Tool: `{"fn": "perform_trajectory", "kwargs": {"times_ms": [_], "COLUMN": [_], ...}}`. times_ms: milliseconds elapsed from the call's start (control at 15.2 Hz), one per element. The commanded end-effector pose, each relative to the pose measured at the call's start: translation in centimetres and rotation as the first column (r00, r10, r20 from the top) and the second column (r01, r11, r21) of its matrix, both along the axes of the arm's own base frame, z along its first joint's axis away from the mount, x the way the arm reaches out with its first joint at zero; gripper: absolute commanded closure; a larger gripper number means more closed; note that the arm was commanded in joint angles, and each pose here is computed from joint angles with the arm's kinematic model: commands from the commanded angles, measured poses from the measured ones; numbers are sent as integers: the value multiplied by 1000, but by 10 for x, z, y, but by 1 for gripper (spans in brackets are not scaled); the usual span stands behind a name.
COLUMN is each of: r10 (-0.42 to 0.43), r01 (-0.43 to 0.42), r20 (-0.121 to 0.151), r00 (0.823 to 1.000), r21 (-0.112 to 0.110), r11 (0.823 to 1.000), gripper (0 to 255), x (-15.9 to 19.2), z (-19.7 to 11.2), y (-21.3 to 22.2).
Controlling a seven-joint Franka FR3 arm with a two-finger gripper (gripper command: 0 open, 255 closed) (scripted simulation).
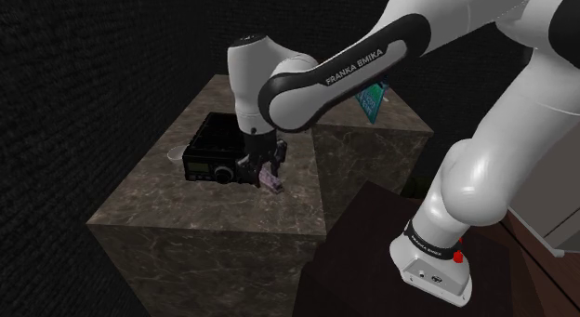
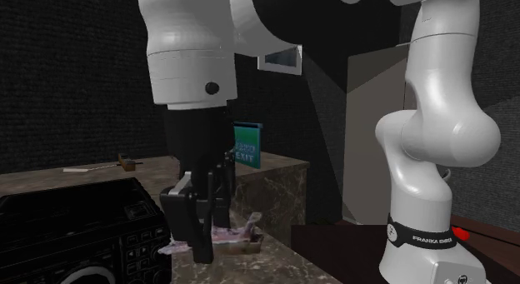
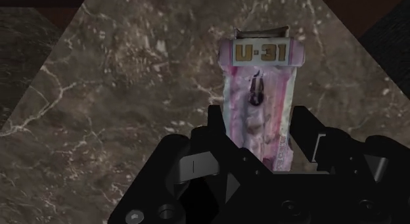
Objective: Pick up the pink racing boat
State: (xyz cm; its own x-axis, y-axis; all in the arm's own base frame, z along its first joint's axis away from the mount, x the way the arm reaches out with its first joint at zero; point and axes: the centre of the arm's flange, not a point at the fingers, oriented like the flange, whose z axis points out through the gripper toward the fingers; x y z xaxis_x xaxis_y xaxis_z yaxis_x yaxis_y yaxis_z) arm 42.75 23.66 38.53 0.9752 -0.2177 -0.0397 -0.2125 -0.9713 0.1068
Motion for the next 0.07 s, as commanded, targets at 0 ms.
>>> {"fn": "perform_trajectory", "kwargs": {"times_ms": [0], "r10": [0], "r01": [0], "r20": [0], "r00": [1000], "r21": [0], "r11": [1000], "gripper": [255], "x": [-1], "z": [3], "y": [0]}}
